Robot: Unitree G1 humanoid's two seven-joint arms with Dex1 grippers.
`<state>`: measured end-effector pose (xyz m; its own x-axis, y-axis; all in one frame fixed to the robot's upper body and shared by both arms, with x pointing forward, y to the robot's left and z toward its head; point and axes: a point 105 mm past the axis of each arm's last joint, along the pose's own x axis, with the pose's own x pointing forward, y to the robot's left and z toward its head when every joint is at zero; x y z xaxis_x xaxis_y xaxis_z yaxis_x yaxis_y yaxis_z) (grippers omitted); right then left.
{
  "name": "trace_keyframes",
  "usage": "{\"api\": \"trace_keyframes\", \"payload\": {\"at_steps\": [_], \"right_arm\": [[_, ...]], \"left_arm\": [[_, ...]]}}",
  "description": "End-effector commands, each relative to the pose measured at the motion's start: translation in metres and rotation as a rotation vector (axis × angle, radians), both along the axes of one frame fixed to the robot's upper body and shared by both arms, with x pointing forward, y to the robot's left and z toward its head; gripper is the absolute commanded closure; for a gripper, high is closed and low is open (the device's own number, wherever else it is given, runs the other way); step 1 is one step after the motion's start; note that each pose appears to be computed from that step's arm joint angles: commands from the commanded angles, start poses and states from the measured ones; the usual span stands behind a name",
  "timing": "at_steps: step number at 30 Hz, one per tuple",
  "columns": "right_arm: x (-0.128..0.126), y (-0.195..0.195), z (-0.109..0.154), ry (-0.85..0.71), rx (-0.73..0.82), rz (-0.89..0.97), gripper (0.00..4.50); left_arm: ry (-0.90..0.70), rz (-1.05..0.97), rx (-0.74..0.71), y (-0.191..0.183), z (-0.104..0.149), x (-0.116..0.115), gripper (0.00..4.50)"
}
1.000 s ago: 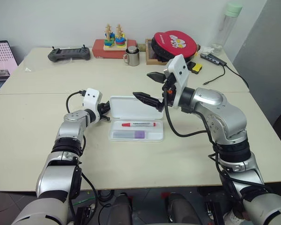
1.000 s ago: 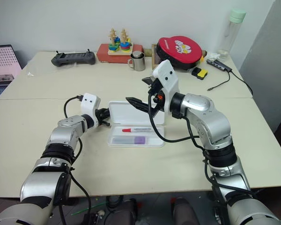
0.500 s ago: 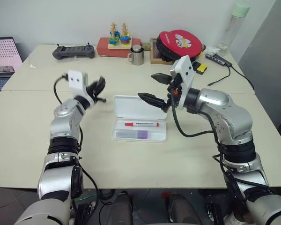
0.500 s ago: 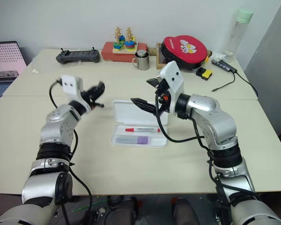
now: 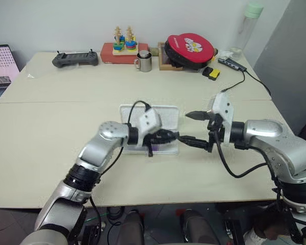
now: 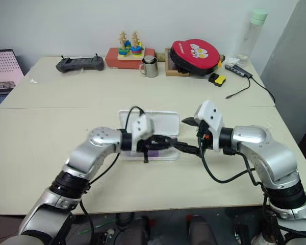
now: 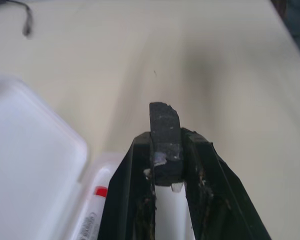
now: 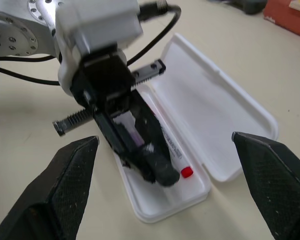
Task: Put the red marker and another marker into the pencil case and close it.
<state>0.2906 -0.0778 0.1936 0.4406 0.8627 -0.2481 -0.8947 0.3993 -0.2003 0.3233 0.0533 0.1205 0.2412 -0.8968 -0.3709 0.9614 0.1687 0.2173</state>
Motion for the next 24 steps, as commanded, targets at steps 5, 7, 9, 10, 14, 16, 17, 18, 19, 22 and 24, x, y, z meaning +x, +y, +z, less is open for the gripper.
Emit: {"api": "trace_keyframes", "payload": {"at_steps": [5, 7, 9, 10, 14, 16, 17, 18, 19, 22, 24], "right_arm": [[-0.009, 0.003, 0.003, -0.038, 0.002, -0.018, 0.00], [-0.010, 0.001, -0.002, -0.021, 0.001, -0.029, 0.00], [-0.009, 0.001, -0.005, -0.015, 0.003, -0.040, 0.00], [-0.010, 0.001, -0.005, -0.014, 0.006, -0.039, 0.00], [-0.010, 0.003, -0.004, -0.015, 0.013, -0.037, 0.00], [-0.010, 0.003, -0.004, -0.018, 0.017, -0.039, 0.00], [-0.009, 0.003, -0.004, -0.019, 0.019, -0.041, 0.00], [-0.009, 0.003, -0.003, -0.021, 0.019, -0.044, 0.00], [-0.008, 0.003, -0.003, -0.021, 0.020, -0.045, 0.00], [-0.008, 0.003, -0.004, -0.020, 0.018, -0.043, 0.00], [-0.008, 0.003, -0.004, -0.019, 0.017, -0.045, 0.00]], "left_arm": [[-0.062, -0.017, 0.057, -0.002, -0.003, 0.014, 4.04], [-0.057, -0.030, 0.068, -0.002, -0.004, 0.014, 4.04], [-0.059, -0.031, 0.074, 0.000, -0.004, 0.015, 4.04], [-0.056, -0.032, 0.072, 0.000, -0.004, 0.015, 4.04], [-0.046, -0.050, 0.077, 0.000, -0.006, 0.012, 4.04], [-0.042, -0.056, 0.081, -0.001, -0.007, 0.010, 4.04], [-0.043, -0.053, 0.080, -0.001, -0.006, 0.010, 4.04], [-0.037, -0.055, 0.064, -0.002, -0.003, 0.009, 4.04], [-0.038, -0.054, 0.051, -0.003, 0.000, 0.009, 4.04], [-0.029, -0.061, 0.041, -0.003, 0.004, 0.007, 4.04], [-0.020, -0.067, 0.058, -0.002, 0.000, 0.006, 4.04]]}}
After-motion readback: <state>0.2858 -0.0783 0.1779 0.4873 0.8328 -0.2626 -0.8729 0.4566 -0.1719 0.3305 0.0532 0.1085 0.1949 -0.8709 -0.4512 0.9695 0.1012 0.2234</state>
